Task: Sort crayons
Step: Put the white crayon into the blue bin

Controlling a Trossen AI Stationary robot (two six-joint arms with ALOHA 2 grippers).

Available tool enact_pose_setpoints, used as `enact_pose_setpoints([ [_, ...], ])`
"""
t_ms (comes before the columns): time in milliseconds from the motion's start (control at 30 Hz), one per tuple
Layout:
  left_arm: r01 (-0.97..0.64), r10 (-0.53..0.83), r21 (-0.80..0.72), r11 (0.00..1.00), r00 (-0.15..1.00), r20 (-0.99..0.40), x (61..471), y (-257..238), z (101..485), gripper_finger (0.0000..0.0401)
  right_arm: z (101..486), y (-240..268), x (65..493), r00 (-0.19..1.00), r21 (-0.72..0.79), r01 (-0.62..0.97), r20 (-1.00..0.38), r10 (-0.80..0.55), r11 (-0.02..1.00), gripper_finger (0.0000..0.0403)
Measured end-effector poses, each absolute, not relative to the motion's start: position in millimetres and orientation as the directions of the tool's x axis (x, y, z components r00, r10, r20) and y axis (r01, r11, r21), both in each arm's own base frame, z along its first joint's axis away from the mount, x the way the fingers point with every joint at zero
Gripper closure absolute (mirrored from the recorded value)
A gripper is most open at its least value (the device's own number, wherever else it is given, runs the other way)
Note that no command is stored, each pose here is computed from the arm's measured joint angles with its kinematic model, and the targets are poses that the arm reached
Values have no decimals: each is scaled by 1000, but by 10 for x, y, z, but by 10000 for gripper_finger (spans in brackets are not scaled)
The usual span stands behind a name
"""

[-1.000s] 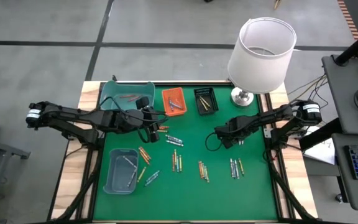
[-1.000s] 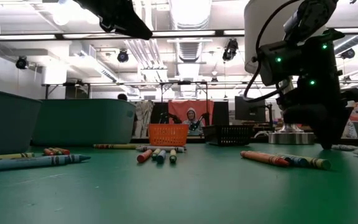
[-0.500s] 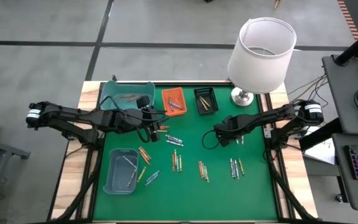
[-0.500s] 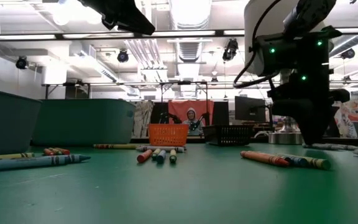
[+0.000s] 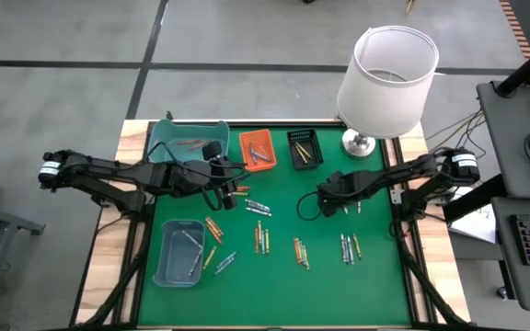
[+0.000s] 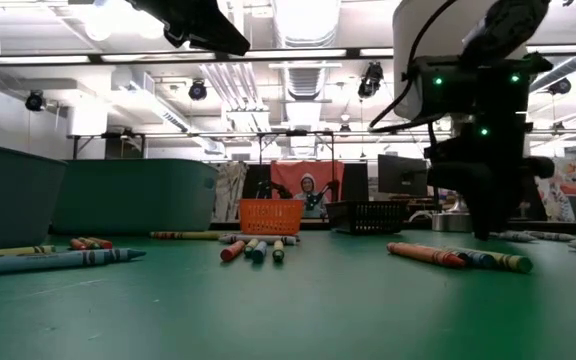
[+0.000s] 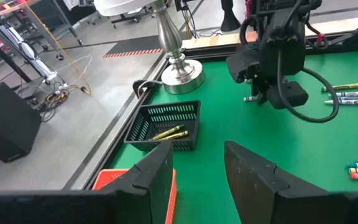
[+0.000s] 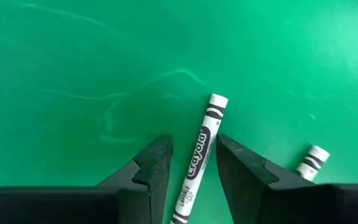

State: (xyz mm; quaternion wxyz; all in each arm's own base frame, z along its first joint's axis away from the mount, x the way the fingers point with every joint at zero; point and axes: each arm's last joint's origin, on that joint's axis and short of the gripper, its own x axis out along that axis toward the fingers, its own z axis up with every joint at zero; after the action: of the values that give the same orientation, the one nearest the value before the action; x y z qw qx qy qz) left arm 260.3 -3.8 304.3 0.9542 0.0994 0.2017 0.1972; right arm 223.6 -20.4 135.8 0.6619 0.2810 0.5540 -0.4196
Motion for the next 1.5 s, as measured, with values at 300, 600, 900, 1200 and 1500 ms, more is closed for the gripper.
enact_pose_setpoints([
  [300, -333, 403, 250, 909, 855, -327, 2617, -43, 3052, 274, 1236, -207, 2220, 110, -46, 858, -956, -270, 512, 338],
  [600, -197, 230, 150, 969, 940, -251, 2652, -97, 2921, 274, 1396, -224, 2362, 206, -13, 804, -932, -298, 594, 388],
  [900, -21, 19, -40, 999, 999, -32, 2582, -159, 2588, 274, 2024, -239, 2774, 781, 256, 505, -542, -310, 824, 390],
  [1200, -17, 21, -75, 997, 999, 49, 2569, -156, 2524, 274, 2490, -155, 3098, 989, 138, -55, 143, 35, 989, 390],
  [1500, -21, 24, -72, 997, 999, 32, 2738, -163, 2531, 274, 2424, -137, 3340, 956, 38, -121, 273, 106, 992, 390],
])
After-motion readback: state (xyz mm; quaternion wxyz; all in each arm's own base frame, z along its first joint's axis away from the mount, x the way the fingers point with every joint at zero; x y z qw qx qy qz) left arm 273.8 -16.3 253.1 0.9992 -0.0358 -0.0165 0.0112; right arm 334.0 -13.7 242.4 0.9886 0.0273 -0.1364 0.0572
